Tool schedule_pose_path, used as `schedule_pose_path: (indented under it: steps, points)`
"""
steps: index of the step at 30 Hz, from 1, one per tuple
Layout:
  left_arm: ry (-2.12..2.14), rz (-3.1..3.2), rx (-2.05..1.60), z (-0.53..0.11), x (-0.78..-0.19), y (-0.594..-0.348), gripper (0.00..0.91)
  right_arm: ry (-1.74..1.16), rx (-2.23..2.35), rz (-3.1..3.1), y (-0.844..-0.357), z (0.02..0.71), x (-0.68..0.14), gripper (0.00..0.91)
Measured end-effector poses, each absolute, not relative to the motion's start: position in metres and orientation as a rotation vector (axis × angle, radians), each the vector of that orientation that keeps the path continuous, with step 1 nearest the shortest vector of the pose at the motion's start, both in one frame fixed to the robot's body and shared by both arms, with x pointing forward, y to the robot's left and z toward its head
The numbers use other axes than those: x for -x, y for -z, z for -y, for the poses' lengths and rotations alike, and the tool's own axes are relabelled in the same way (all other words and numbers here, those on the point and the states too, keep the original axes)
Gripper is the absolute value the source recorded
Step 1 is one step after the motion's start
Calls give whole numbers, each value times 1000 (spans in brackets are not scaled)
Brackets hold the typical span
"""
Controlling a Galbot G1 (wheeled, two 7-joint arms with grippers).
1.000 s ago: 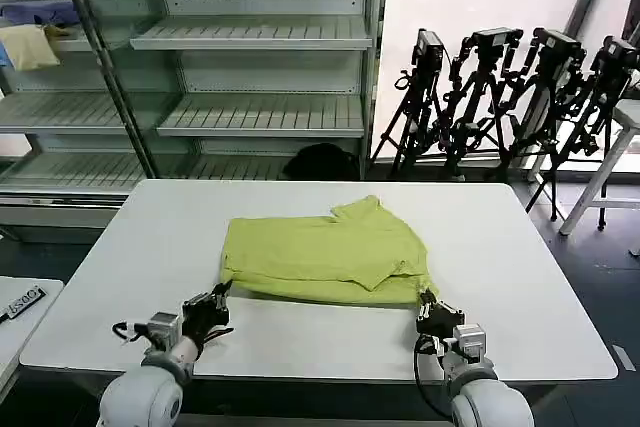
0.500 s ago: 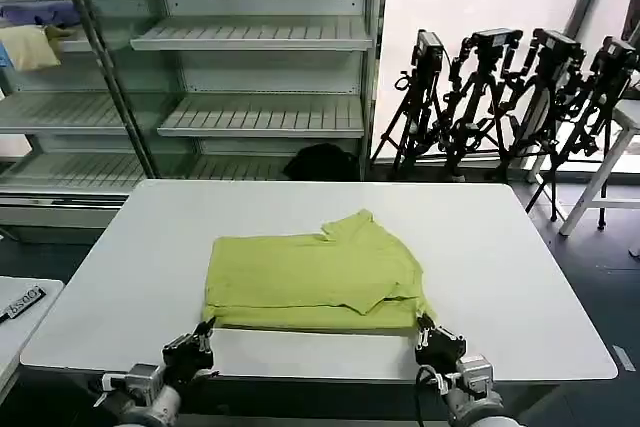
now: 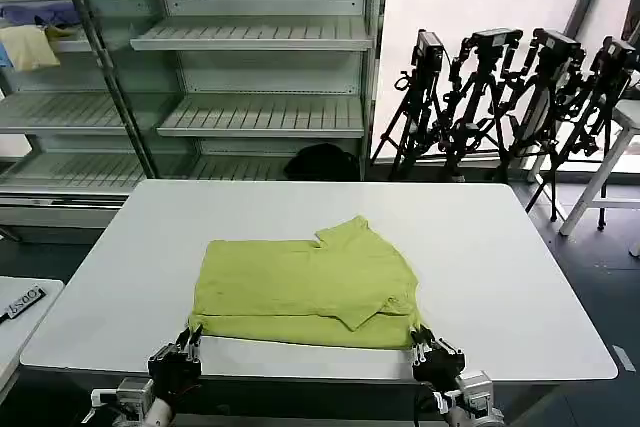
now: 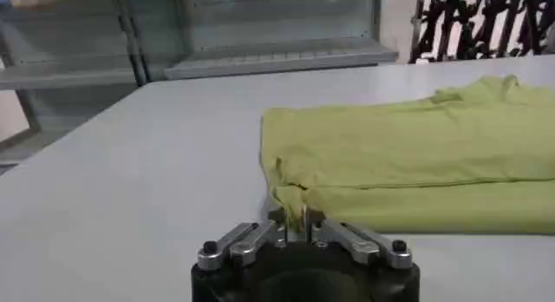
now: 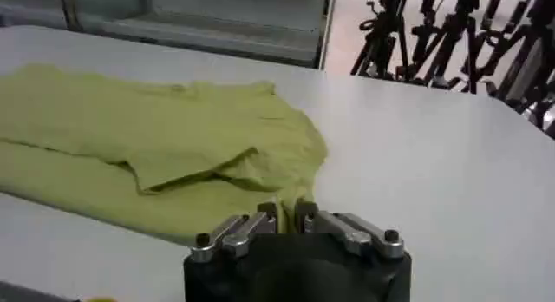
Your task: Fold and organize the clothes.
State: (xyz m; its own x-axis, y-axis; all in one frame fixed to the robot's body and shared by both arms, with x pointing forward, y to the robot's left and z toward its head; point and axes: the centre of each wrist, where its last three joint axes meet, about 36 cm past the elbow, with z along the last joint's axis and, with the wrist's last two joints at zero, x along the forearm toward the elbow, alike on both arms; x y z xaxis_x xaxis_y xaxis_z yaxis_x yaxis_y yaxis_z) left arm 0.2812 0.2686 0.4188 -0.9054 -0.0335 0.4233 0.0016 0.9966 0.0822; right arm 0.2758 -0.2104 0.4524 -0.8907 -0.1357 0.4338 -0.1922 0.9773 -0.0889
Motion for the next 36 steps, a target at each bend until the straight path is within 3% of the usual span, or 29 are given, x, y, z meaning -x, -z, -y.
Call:
schedule_pose_path:
  steps: [18, 36]
  points:
    - [101, 2807, -104, -268, -300, -442, 907, -130, -136, 2799, -463, 209, -309, 907]
    - [90, 2828, 164, -270, -444, -457, 907, -94, -231, 2836, -451, 201, -481, 907]
